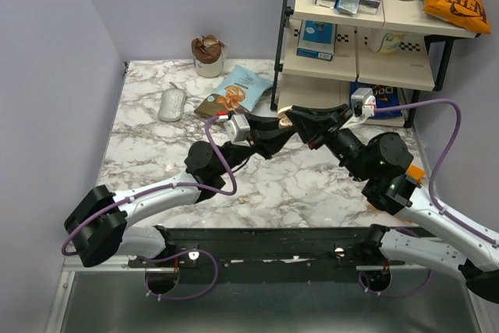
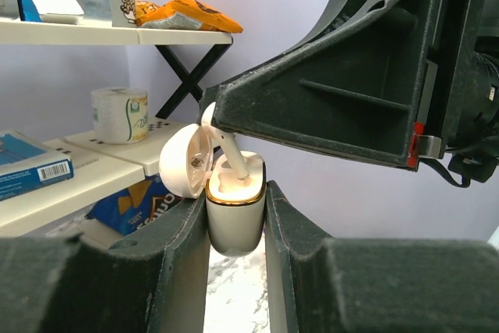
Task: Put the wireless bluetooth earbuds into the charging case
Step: Place the earbud in the charging case.
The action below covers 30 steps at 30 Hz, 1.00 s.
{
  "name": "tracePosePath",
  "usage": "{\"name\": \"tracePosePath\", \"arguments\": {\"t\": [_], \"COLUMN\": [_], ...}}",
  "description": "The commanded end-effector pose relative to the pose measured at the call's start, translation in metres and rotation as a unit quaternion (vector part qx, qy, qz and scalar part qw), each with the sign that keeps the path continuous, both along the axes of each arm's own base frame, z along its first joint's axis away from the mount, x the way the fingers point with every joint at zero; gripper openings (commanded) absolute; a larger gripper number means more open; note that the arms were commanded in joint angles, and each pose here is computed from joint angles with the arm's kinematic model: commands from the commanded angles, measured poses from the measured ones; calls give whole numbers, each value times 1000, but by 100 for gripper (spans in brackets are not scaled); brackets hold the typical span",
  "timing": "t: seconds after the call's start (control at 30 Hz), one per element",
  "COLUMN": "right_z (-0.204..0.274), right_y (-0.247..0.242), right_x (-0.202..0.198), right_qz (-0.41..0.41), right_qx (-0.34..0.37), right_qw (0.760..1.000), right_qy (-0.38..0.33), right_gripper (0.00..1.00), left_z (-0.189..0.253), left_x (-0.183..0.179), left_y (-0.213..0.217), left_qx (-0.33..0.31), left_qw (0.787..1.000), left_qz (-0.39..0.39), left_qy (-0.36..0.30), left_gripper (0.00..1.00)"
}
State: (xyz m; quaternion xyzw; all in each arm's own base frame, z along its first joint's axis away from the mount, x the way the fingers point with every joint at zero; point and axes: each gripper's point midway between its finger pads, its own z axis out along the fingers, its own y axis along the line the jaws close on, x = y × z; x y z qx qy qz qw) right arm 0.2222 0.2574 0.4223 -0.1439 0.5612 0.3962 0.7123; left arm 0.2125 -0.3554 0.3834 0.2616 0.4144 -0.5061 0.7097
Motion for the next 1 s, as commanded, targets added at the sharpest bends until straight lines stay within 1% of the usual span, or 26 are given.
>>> {"name": "tracePosePath", "arguments": {"t": [0.0, 0.6, 0.97], "right_z": [-10, -26, 5], "right_y": [-2, -6, -9], "right_x": [-4, -5, -6], "right_qz": [2, -3, -4], "right_qx": [-5, -14, 17], "right_qw": [1000, 1000, 1000], "right_qy": [11, 26, -7], "right_gripper": [1, 1, 1], "left_z": [33, 41, 27], "left_x": [-10, -10, -12], "left_y": [11, 14, 9], "left_qx": [-36, -43, -32], "left_qw": [999, 998, 999], "left_qz": [2, 7, -9], "left_qy": [-39, -45, -30], "left_gripper": [0, 0, 0]}}
